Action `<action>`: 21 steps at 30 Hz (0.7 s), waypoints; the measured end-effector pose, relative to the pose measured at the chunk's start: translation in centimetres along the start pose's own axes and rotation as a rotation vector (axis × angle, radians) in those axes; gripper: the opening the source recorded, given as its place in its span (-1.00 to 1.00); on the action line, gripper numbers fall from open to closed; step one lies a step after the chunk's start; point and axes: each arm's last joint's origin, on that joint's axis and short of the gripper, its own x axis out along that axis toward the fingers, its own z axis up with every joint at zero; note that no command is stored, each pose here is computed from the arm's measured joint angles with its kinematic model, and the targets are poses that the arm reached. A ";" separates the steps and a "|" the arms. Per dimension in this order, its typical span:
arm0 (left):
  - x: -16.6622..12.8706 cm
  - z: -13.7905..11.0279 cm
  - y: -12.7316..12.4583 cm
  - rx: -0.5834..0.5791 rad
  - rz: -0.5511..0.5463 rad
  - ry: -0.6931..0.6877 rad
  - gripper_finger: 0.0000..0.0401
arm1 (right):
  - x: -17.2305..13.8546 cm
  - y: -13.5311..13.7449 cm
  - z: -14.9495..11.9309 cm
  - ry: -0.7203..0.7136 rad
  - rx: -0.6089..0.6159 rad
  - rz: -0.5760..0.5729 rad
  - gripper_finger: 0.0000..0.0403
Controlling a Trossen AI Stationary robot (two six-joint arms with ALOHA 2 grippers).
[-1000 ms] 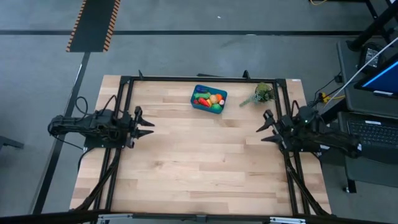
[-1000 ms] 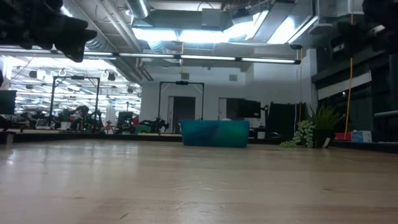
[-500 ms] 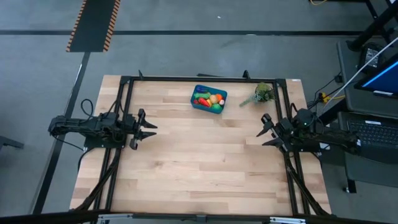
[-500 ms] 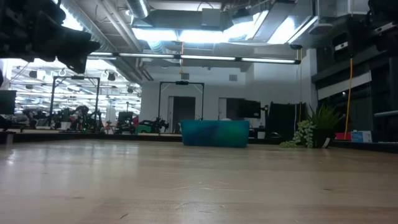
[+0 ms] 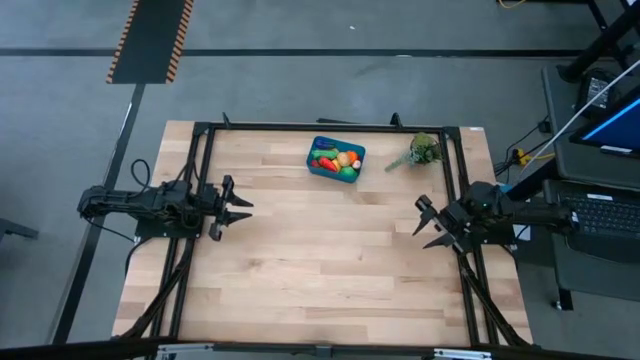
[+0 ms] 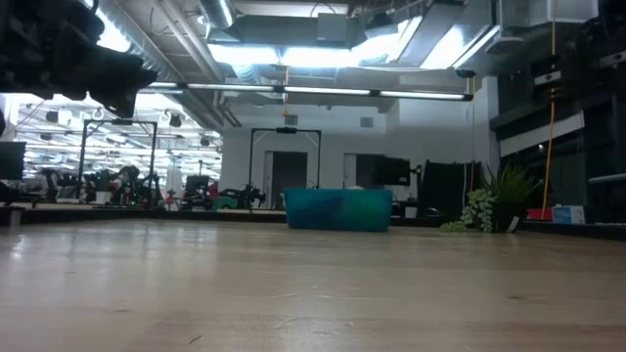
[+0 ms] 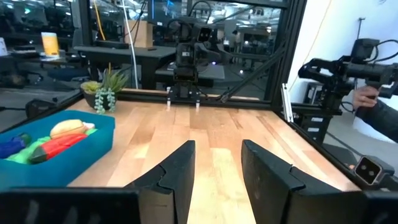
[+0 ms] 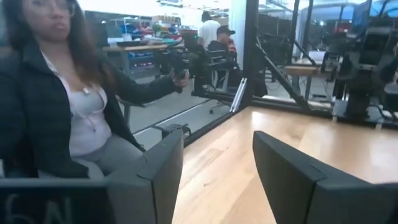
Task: Pick and placing Produce into tupperware
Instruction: Return to Home Position
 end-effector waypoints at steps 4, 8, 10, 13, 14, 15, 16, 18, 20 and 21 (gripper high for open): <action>0.0 0.0 0.0 0.052 0.011 0.005 -0.38 | 0.1 -0.1 -0.3 0.017 -0.084 -0.012 -0.03; 0.0 -0.1 0.1 0.097 0.018 0.006 -0.38 | 0.2 -0.5 -0.5 0.042 -0.131 -0.115 -0.03; 0.0 -0.1 0.1 0.116 0.019 0.007 -0.38 | 0.2 -1.0 -0.7 0.070 -0.108 -0.246 -0.03; 0.0 -0.1 0.1 0.120 0.020 0.008 -0.38 | 0.2 -1.6 -1.1 0.118 -0.064 -0.426 -0.03; 0.0 -0.1 0.1 0.120 0.020 0.008 -0.38 | 0.2 -1.7 -1.2 0.129 -0.060 -0.437 -0.03; 0.0 -0.1 0.1 0.121 0.020 0.008 -0.38 | 0.2 -1.7 -1.3 0.136 -0.060 -0.435 -0.03; 0.0 -0.1 0.1 0.123 0.020 0.008 -0.38 | 0.2 -1.7 -1.3 0.140 -0.058 -0.435 -0.03; 0.0 -0.1 0.1 0.124 0.021 0.008 -0.38 | 0.3 -1.8 -1.4 0.146 -0.072 -0.436 -0.03; 0.0 -0.1 0.1 0.125 0.021 0.008 -0.38 | 0.3 -1.8 -1.1 0.127 -0.116 -0.454 -0.03; 0.0 -0.1 0.1 0.124 0.021 0.008 -0.38 | 0.3 -1.8 -0.8 0.102 -0.133 -0.462 -0.03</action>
